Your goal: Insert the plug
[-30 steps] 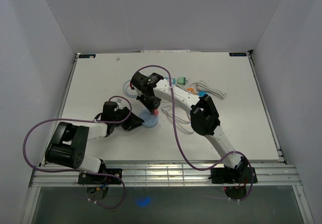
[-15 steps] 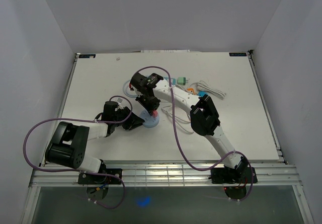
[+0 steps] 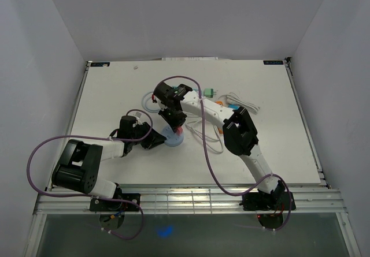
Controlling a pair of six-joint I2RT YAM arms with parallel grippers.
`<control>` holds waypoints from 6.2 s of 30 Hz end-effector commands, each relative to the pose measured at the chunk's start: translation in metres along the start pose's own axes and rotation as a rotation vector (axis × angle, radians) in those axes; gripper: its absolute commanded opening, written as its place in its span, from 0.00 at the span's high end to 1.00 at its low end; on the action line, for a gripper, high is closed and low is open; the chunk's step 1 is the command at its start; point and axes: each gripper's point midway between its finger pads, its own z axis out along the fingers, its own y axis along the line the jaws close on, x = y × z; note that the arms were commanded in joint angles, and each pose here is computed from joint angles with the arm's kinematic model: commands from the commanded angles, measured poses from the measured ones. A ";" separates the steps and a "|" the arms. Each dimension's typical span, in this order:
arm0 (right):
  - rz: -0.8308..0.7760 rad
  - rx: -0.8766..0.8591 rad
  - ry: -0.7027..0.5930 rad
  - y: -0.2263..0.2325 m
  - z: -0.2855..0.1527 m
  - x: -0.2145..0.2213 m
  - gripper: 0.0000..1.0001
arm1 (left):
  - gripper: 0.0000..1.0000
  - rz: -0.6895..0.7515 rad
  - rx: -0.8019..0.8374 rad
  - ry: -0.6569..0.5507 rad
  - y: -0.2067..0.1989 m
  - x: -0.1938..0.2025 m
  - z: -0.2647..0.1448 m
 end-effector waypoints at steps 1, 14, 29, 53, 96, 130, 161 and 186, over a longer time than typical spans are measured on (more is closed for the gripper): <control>0.000 -0.087 -0.011 0.004 -0.009 0.002 0.92 | 0.65 0.033 -0.042 -0.043 0.003 -0.009 0.001; -0.003 -0.082 0.013 -0.004 0.003 0.010 0.92 | 0.66 0.041 -0.070 -0.063 0.002 -0.015 -0.001; 0.002 -0.015 0.071 -0.017 0.025 0.023 0.92 | 0.66 0.053 -0.077 -0.068 0.002 -0.016 -0.001; 0.049 0.023 0.210 -0.042 0.043 0.043 0.92 | 0.68 0.083 -0.097 -0.079 0.002 -0.015 0.002; 0.072 0.133 0.136 -0.060 0.029 0.030 0.81 | 0.68 0.117 -0.128 -0.099 -0.008 -0.023 0.002; 0.288 0.126 -0.383 -0.129 -0.116 0.021 0.13 | 0.07 0.272 -0.051 -0.197 -0.057 -0.071 -0.064; 0.683 0.419 -0.490 -0.304 -0.034 -0.060 0.31 | 0.02 0.335 -0.028 -0.335 -0.074 -0.081 -0.095; 0.702 0.412 -0.423 -0.280 0.012 -0.052 0.58 | 0.02 0.334 -0.032 -0.313 -0.066 -0.078 -0.088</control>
